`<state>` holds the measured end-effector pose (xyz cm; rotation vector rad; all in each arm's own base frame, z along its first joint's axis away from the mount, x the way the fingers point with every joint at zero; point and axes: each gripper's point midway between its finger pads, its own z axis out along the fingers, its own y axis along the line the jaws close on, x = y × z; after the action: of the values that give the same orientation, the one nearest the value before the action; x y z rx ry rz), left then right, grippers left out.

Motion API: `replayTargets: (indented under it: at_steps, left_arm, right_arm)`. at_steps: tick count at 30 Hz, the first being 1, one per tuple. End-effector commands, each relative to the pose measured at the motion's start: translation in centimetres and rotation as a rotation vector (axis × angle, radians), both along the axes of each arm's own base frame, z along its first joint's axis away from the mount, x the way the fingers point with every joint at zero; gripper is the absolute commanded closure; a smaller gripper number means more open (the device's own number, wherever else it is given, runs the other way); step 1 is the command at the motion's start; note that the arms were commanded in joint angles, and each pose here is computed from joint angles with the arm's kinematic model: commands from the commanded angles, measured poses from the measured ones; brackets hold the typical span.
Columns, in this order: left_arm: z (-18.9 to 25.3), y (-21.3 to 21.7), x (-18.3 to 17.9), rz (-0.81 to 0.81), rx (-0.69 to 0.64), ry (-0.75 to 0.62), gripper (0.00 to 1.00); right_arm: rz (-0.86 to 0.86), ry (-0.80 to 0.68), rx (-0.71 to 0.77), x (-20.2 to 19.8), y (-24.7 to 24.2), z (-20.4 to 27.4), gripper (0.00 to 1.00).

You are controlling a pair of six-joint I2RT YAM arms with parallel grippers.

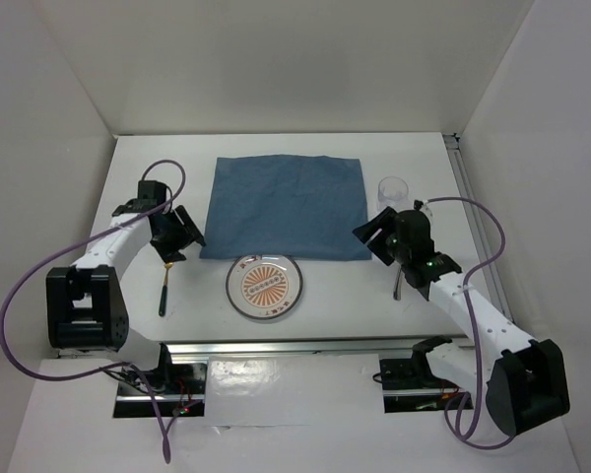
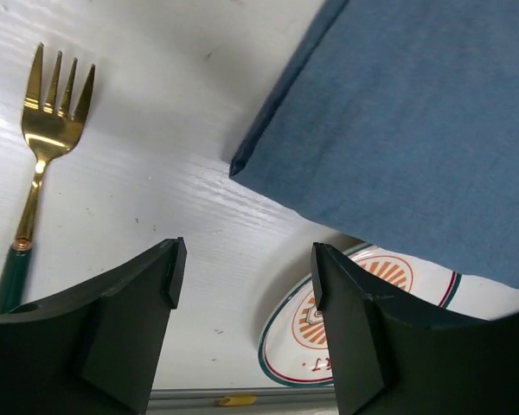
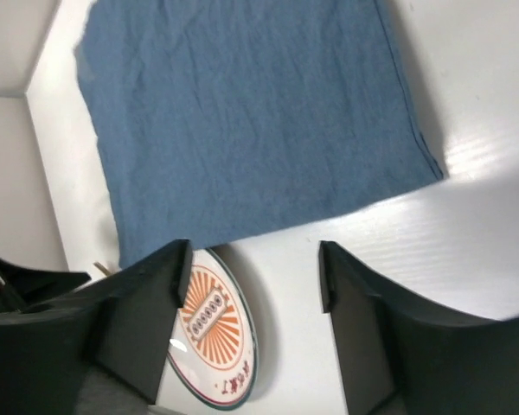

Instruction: Set the dinner table for one person

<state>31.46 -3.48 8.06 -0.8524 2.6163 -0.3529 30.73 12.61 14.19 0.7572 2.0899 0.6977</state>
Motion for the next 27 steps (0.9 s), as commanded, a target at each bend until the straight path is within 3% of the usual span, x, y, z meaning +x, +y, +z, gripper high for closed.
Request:
replayTargets:
  at_steps: [1,12,16,18,21,22,27]
  left_arm:
    - [-1.8,-1.1,1.0,0.024,-0.081,0.036,0.23]
    - [-5.6,-2.4,0.3,0.05,-0.164,0.109,0.3]
    - [-6.3,-2.8,1.1,0.053,-0.179,0.09,0.37]
    - [-6.6,-2.8,1.2,0.053,-0.179,0.093,0.44]
    - [-6.6,-2.9,2.0,0.049,-0.187,0.084,0.81]
    - [-6.7,-2.9,1.8,0.05,-0.188,0.093,1.0]
    - [-5.5,-3.2,2.8,0.026,-0.182,0.058,1.0]
  right_arm:
    - [0.005,0.073,0.03,-1.5,0.1,-1.9,0.27]
    - [0.009,0.127,0.055,-1.1,0.8,-3.5,0.22]
    - [0.03,0.144,0.066,-1.0,1.3,-4.1,0.22]
    - [0.017,0.153,0.092,-0.9,1.4,-4.4,0.22]
    - [-0.014,0.169,0.119,-0.8,1.1,-5.4,0.22]
    - [-0.033,0.181,0.127,-0.7,0.8,-6.1,0.22]
    - [-0.086,0.235,0.135,0.1,0.7,-8.6,0.32]
